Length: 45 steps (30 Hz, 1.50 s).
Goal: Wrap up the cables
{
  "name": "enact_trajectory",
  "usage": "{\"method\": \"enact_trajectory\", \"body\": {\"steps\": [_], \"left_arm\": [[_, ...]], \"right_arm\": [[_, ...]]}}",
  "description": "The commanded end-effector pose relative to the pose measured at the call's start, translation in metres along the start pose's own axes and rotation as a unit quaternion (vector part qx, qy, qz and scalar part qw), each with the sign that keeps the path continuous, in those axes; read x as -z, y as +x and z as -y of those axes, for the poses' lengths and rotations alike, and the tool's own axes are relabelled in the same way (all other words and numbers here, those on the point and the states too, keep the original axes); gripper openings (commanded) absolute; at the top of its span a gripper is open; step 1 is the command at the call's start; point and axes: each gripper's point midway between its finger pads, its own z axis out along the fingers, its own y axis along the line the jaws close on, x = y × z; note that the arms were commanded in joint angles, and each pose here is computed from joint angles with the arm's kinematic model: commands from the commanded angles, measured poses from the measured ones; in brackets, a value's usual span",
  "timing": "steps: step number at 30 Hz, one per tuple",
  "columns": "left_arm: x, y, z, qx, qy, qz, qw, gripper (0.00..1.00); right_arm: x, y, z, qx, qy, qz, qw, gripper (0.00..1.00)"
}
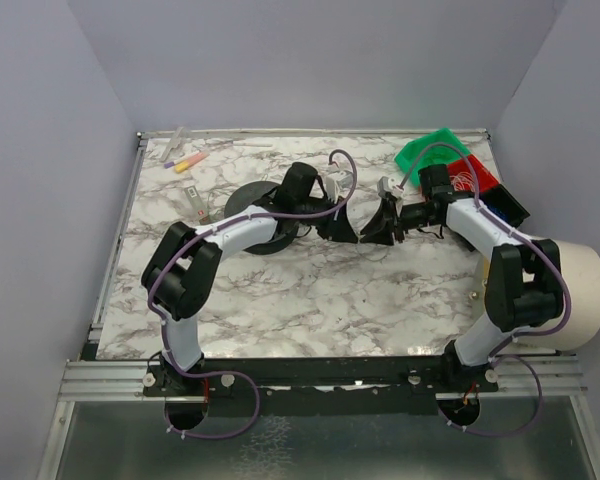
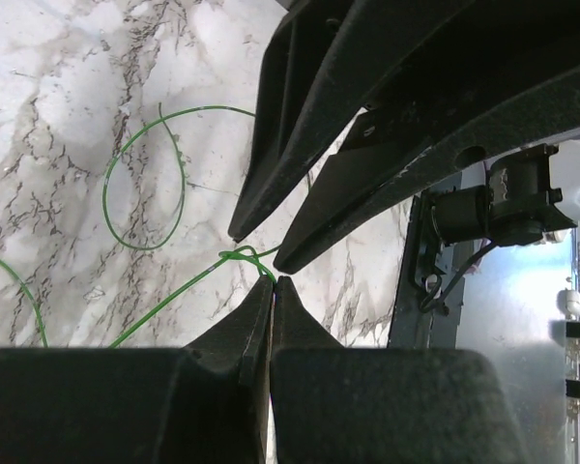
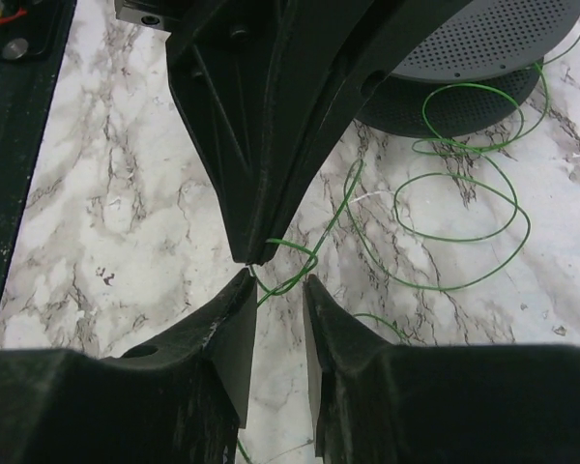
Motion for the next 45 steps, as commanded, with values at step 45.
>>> {"method": "enact_trajectory", "body": {"steps": [45], "left_arm": [[-0.002, 0.002, 0.044, -0.062, 0.078, -0.027, 0.995, 0.0]], "right_arm": [[-0.008, -0.017, -0.018, -0.069, -0.079, 0.077, 0.992, 0.27]]}}
